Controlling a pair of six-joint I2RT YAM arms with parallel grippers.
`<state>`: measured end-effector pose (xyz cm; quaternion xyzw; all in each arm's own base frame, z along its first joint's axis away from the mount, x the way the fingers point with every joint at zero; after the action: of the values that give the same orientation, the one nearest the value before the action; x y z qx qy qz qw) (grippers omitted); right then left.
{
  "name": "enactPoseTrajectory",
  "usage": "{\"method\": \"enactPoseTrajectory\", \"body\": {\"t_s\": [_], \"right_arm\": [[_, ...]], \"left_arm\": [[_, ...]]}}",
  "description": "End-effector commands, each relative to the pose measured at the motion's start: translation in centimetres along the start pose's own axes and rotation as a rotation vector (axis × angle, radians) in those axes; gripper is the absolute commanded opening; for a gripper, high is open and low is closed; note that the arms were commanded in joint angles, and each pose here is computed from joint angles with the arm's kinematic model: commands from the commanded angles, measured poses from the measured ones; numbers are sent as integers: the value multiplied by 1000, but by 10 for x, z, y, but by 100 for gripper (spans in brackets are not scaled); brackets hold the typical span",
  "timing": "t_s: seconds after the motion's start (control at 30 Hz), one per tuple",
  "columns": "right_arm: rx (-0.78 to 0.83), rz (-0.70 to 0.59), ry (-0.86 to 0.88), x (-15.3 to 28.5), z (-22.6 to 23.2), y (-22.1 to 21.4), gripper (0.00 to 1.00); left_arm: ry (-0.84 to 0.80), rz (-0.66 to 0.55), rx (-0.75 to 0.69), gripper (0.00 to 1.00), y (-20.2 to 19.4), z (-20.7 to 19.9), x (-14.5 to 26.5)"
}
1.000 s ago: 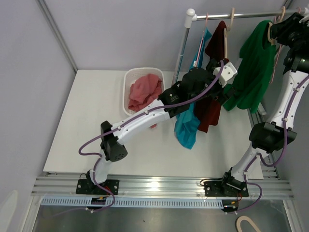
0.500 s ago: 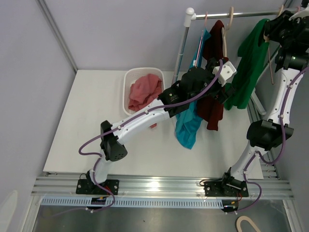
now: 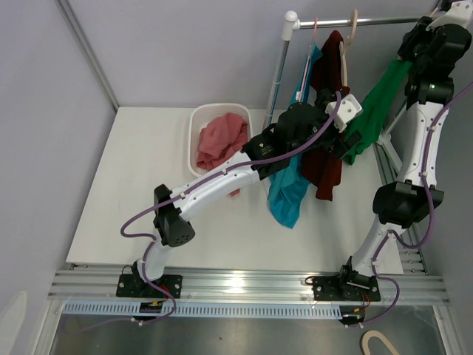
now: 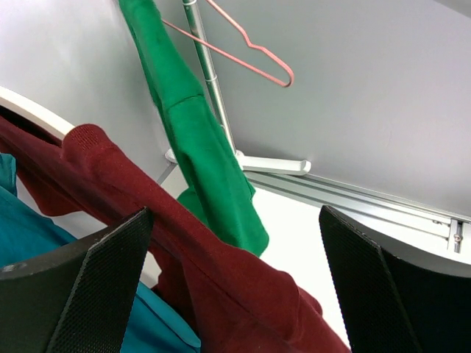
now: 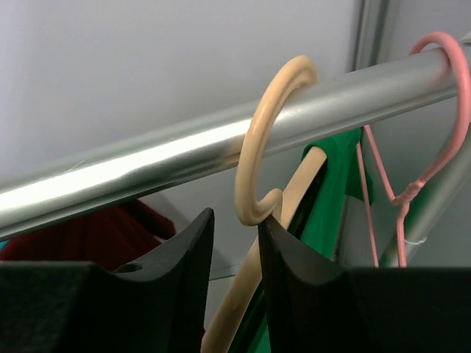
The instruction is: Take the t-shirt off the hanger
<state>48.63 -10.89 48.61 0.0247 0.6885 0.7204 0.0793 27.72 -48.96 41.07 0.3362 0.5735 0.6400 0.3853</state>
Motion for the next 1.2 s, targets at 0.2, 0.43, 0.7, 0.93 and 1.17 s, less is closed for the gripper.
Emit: {"method": "enactPoseTrajectory", "body": {"t_s": [0.2,0.43,0.7,0.93,1.17], "right_arm": [[29,-81,-114,0,-4,16,0],[9,-86,-90,9,0,24,0],[-66,-77,81,29,14,39,0],[-115,-114,156,52,13,66,0],[-91,-92,111,68,9,70,47]], "left_arm": [[1,-33,-16,99,10,1,3],[2,-41,-10,99,11,2,6],[2,-45,1,98,14,1,14],[3,-54,8,98,15,1,23],[2,-53,16,98,14,0,24]]}}
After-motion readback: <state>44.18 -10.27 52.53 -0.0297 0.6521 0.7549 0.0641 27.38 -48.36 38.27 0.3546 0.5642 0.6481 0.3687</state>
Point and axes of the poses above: each gripper's point midway between its finger pads, its own x axis back along the fingers, its own z axis along the line the jaws close on, y = z × x, the point moved 7 cm from there along x, back along the fingers, and after that the axes turned 5 degrees about x, right-handed, at the moved point
